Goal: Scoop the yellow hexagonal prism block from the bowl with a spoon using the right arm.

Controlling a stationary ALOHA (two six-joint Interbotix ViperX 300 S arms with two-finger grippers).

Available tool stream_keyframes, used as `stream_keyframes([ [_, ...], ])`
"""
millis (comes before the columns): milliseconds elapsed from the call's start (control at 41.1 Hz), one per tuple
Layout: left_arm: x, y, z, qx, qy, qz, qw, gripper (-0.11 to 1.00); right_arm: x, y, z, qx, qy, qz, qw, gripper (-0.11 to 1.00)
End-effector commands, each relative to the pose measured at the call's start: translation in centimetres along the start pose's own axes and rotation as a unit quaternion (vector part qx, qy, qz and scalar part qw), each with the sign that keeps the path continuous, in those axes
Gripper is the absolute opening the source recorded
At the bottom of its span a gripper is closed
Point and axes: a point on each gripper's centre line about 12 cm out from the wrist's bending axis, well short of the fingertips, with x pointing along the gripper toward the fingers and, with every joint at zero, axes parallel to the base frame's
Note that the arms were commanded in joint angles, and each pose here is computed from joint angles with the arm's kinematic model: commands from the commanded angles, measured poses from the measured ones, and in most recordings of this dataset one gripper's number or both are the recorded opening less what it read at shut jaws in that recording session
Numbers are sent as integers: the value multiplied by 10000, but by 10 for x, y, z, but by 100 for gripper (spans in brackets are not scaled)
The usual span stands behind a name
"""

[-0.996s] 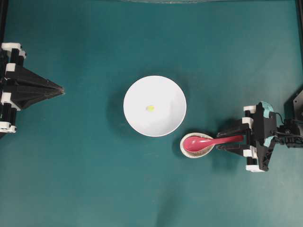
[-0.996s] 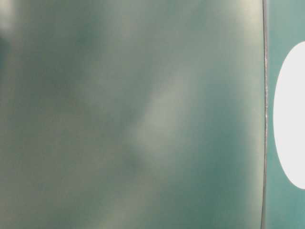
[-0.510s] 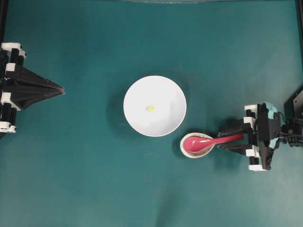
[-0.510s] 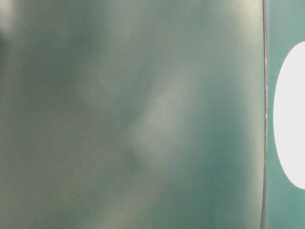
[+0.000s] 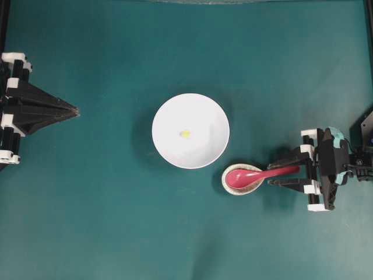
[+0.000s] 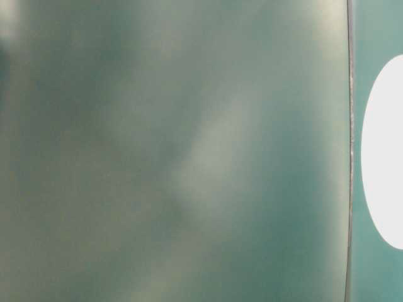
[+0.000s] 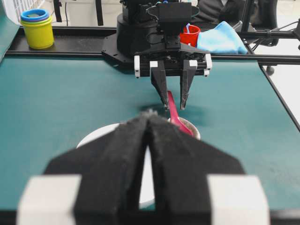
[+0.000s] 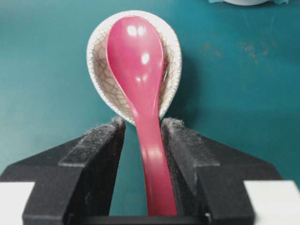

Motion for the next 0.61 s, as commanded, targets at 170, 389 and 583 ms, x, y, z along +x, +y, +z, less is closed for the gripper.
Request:
stream_keyframes([
  [170,3,-1,9,7,-145,-20,9999,3,1,3,6,-76,-141,80,9998,45],
  [389,3,-1,9,7,-161,-20,9999,3,2,1,4,-154,-237,24,9996,44],
  [583,3,-1,10,7,-176,-21,9998,3,7,1,0,-215,-248,-34,9995,44],
])
